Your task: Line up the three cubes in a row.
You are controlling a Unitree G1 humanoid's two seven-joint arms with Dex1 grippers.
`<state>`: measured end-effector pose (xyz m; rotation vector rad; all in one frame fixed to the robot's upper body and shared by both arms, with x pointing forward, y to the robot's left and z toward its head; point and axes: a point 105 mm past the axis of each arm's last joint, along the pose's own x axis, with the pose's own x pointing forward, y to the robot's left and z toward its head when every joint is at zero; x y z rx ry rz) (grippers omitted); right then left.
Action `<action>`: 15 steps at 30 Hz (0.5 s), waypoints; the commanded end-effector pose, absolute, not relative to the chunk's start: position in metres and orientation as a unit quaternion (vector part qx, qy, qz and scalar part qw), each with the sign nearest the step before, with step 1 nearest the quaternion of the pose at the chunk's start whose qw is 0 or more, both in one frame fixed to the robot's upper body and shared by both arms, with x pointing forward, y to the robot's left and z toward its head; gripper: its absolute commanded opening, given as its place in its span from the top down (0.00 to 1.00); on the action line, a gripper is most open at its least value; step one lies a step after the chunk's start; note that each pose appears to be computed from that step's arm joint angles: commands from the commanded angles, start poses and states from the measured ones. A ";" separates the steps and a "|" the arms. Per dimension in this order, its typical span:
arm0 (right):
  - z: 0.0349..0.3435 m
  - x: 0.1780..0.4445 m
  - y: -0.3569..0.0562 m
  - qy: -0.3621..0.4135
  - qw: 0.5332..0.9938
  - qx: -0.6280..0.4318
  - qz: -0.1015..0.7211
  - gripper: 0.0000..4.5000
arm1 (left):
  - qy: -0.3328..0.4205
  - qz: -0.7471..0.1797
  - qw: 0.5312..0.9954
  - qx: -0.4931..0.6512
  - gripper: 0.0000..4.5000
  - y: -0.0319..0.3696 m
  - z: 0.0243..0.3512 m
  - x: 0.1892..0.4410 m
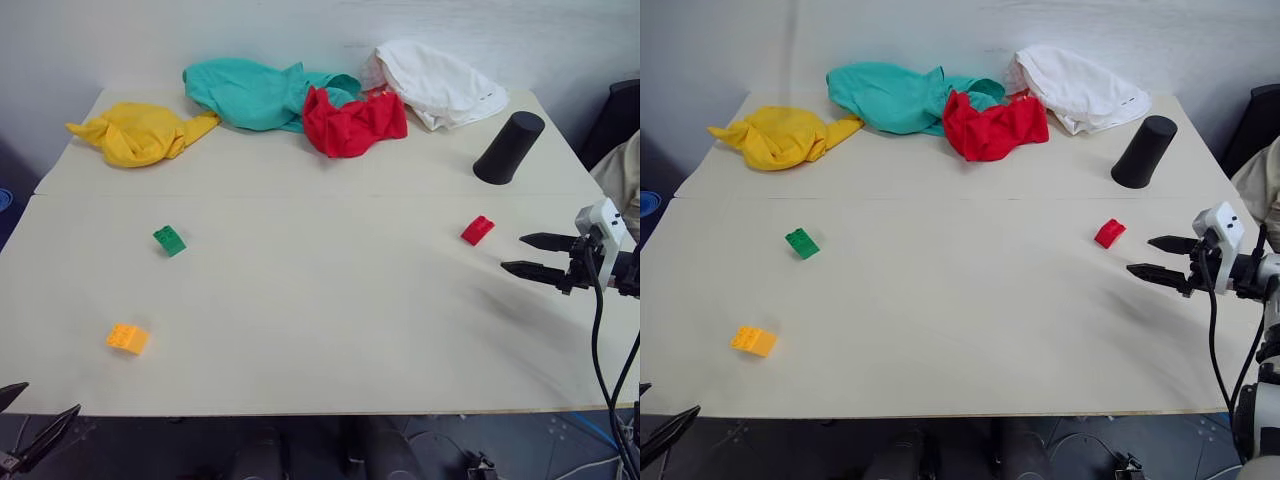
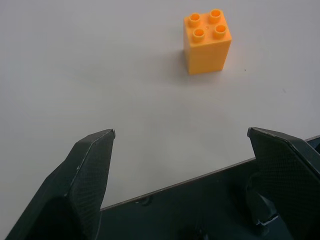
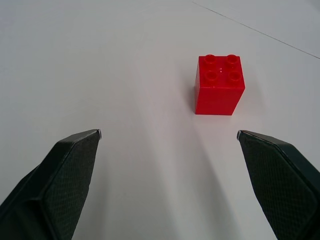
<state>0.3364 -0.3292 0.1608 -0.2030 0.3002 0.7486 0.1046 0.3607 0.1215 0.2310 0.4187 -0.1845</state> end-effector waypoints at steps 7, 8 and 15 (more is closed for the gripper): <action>0.174 0.336 -0.331 0.119 0.920 -0.108 0.357 0.00 | 0.205 -0.070 0.968 0.123 0.00 0.366 0.126 0.103; 0.174 0.336 -0.331 0.118 0.920 -0.108 0.357 0.00 | 0.205 -0.070 0.968 0.123 0.00 0.366 0.125 0.104; 0.174 0.336 -0.331 0.115 0.922 -0.107 0.353 0.00 | 0.197 -0.075 0.969 0.127 0.00 0.366 0.132 0.111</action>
